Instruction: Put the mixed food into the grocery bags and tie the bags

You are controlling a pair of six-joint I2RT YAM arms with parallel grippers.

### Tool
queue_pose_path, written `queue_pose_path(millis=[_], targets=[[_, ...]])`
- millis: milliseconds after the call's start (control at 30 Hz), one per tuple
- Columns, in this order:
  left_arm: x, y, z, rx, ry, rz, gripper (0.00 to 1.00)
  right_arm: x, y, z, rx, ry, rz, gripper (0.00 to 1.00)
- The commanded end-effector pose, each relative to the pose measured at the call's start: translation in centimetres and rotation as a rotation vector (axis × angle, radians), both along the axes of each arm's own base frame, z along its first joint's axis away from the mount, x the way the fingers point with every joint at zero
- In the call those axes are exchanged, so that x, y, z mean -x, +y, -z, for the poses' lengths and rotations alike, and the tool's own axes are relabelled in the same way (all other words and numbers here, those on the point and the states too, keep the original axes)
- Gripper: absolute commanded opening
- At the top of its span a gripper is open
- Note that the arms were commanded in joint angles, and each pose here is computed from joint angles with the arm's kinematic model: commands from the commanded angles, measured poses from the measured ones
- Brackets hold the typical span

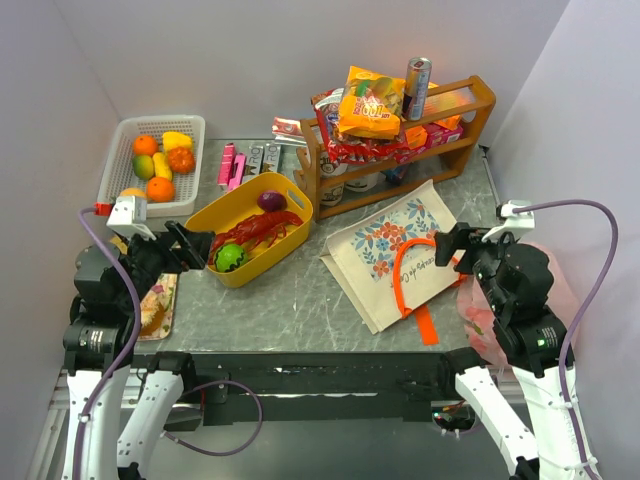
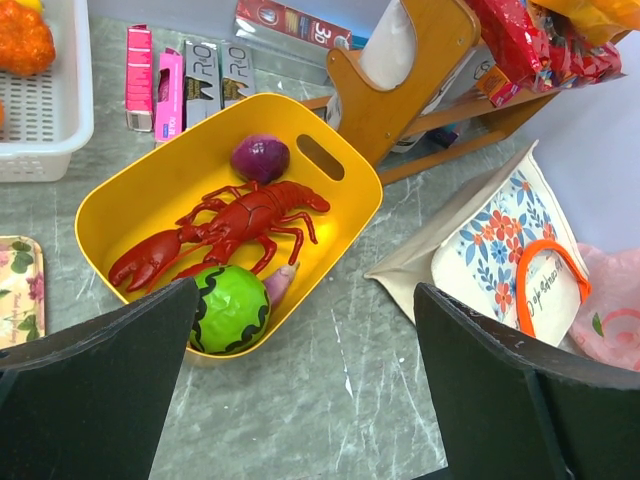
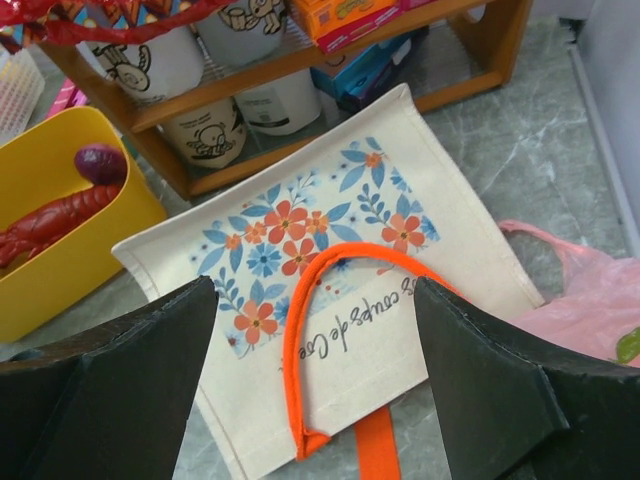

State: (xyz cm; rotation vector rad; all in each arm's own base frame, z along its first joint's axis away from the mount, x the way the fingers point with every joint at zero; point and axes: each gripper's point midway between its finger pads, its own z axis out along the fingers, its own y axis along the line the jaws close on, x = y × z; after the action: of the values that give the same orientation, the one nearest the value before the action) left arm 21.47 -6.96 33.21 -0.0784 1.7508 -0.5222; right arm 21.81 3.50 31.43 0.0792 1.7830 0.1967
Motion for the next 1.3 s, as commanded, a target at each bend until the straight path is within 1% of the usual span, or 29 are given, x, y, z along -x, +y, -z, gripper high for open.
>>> queue_pose_path(millis=[0, 133, 267, 300, 333, 400, 567, 733, 833, 933, 967, 1000, 1033, 1067, 1167, 1200, 1233, 1267], targets=[[0.1, -0.2, -2.3, -0.001, -0.091, 0.014, 0.96, 0.9, 1.1, -0.7, -0.037, 0.016, -0.056, 0.85], [0.4, -1.1, -1.8, -0.012, -0.091, 0.074, 0.96, 0.7, 2.9, 2.8, -0.054, 0.169, -0.138, 0.8], [0.0, -1.8, -0.5, -0.011, -0.063, 0.117, 0.99, 0.8, 5.7, 8.7, -0.13, 0.367, -0.222, 0.74], [0.2, -2.5, -0.3, 0.004, -0.059, 0.159, 0.98, 0.7, 6.3, 10.2, -0.139, 0.423, -0.237, 0.73], [0.2, -2.8, -0.1, 0.014, -0.056, 0.174, 0.97, 0.5, 6.8, 11.0, -0.144, 0.448, -0.239, 0.71], [0.0, -3.2, 0.5, 0.041, -0.047, 0.194, 0.95, 0.7, 8.0, 13.6, -0.144, 0.531, -0.253, 0.7], [0.3, -4.1, 1.5, 0.084, -0.036, 0.232, 0.91, 0.1, 9.0, 16.7, -0.15, 0.612, -0.227, 0.67], [-0.6, -5.7, 2.4, 0.106, -0.011, 0.26, 0.88, -0.6, 8.9, 19.5, -0.117, 0.696, -0.187, 0.64], [-1.1, -8.1, 2.9, 0.116, 0.008, 0.297, 0.88, -1.1, 9.3, 20.7, -0.122, 0.712, -0.183, 0.61], [-1.4, -11.1, 3.9, 0.086, 0.04, 0.314, 0.89, -1.4, 8.8, 21.8, -0.095, 0.736, -0.141, 0.57], [-0.5, -13.3, 4.4, 0.073, 0.06, 0.379, 0.89, -1.5, 8.6, 21.9, -0.082, 0.738, -0.129, 0.57], [-0.6, -14.0, 4.5, 0.067, 0.056, 0.374, 0.9, -1.6, 8.2, 22.3, -0.068, 0.75, -0.109, 0.57], [-0.2, -15.2, 4.0, 0.081, 0.038, 0.411, 0.9, -1.7, 7.7, 22.5, -0.048, 0.749, -0.082, 0.57], [0.3, -16.6, 4.4, 0.073, 0.045, 0.441, 0.91, -1.8, 7.7, 22.5, -0.04, 0.748, -0.081, 0.56], [1.0, -19.4, 4.6, 0.077, 0.041, 0.493, 0.91, -2.2, 8.1, 23.0, -0.031, 0.745, -0.115, 0.42], [1.0, -20.2, 4.9, 0.069, 0.041, 0.498, 0.91, -2.2, 8.1, 23.0, -0.027, 0.747, -0.118, 0.29], [2.1, -21.6, 5.2, 0.055, 0.043, 0.541, 0.92, -2.4, 8.1, 22.6, -0.014, 0.737, -0.127, 0.23], [2.1, -23.0, 5.7, 0.036, 0.054, 0.557, 0.92, -2.5, 8.2, 22.3, -0.008, 0.73, -0.134, 0.18]])
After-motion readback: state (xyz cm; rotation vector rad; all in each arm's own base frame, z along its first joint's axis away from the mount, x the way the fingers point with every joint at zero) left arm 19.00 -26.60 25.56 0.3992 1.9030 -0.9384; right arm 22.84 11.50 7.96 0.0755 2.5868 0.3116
